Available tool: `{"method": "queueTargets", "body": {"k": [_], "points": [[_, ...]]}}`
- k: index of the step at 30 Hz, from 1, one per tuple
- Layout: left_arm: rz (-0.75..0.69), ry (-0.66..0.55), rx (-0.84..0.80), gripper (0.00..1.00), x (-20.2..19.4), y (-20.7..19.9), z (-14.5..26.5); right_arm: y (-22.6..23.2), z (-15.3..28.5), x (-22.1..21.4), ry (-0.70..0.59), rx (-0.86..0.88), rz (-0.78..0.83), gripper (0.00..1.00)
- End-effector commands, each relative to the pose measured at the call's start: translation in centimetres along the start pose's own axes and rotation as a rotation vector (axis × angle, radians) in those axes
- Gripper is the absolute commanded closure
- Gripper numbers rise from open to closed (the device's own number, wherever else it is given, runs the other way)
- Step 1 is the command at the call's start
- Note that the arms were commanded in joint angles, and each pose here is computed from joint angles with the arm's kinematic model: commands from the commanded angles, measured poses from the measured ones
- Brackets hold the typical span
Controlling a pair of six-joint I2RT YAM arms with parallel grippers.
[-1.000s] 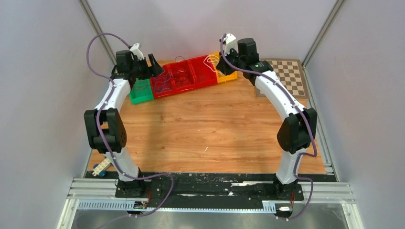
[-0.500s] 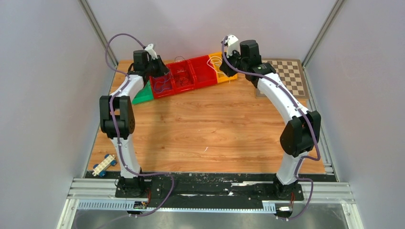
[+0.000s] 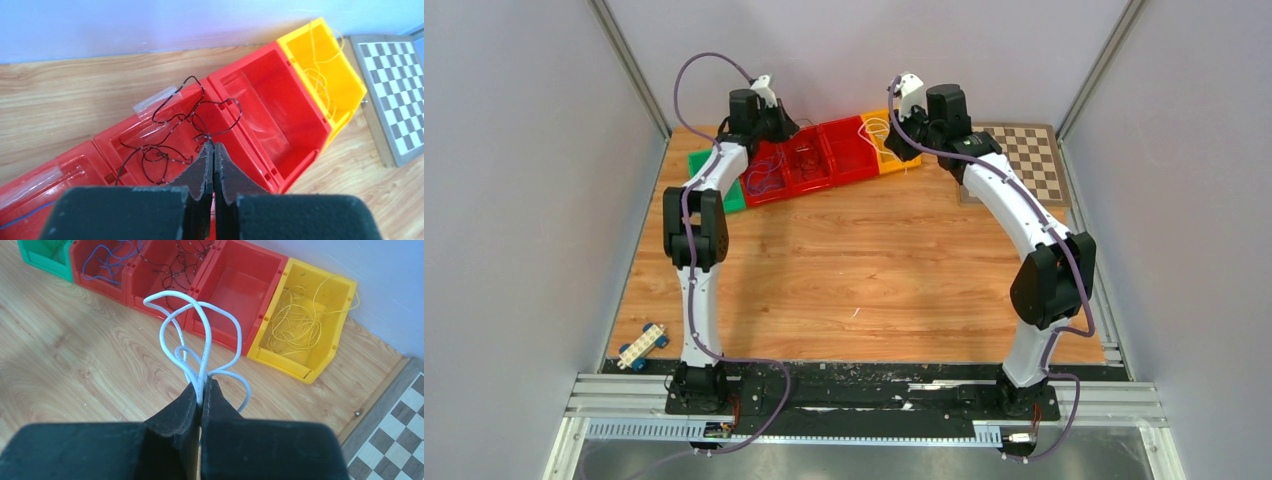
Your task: Untangle the cables
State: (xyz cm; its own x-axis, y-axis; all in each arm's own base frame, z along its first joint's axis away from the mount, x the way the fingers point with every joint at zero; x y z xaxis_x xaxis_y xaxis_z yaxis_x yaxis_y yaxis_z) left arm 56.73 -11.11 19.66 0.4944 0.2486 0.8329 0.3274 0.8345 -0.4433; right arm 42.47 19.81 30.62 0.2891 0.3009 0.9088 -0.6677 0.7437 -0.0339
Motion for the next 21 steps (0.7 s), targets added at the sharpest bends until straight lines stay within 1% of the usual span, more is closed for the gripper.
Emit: {"method": "queueTargets", "body": {"k": [1,10,12,13,14,15,19,21], "points": [[-0.024,0.038,0.077,1.0,-1.2,0.6,-1.5,-0.6,0.9,0.9,-0.045,-0.037,0.017,1.0],[-0.143,0.179,0.168,1.0,-4.9,0.2,-2.7,-0.6,0.9,0.3,-0.031,-0.043,0.009,1.0],[-0.161,0.189,0.178,0.93,-4.6,0.0,-2.8,-0.6,0.9,0.2,-0.029,-0.041,0.008,1.0],[-0.175,0.176,0.177,0.83,-3.9,-0.2,-2.6,-0.6,0.9,0.3,-0.03,-0.041,0.007,1.0],[-0.182,0.171,0.172,0.78,-3.5,-0.5,-2.4,-0.6,1.0,0.3,-0.031,-0.04,0.008,1.0],[-0.2,0.151,0.163,0.69,-2.5,-1.1,-1.9,-0.7,1.0,0.3,-0.031,-0.041,0.007,1.0],[-0.269,0.079,0.129,0.52,0.8,-3.0,0.3,-0.5,1.0,0.3,-0.033,-0.032,-0.001,1.0],[-0.301,0.06,0.113,0.46,1.9,-3.8,1.2,-0.5,0.8,0.3,-0.034,-0.024,-0.008,1.0]]}}
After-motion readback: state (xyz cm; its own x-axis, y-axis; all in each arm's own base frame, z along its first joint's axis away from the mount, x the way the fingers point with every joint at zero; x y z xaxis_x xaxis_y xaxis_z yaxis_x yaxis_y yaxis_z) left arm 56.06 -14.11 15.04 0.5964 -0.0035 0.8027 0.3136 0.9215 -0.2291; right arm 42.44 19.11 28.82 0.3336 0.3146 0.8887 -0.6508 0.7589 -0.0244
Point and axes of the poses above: each gripper's point midway between its finger pads, its own z axis back along the fingers, its own y axis along the line the jaws close on, x = y × z, the point moved 8 cm from there along z, back along the fingers, and after that the axes turned 2 degrees about z, right-handed, at the moved point
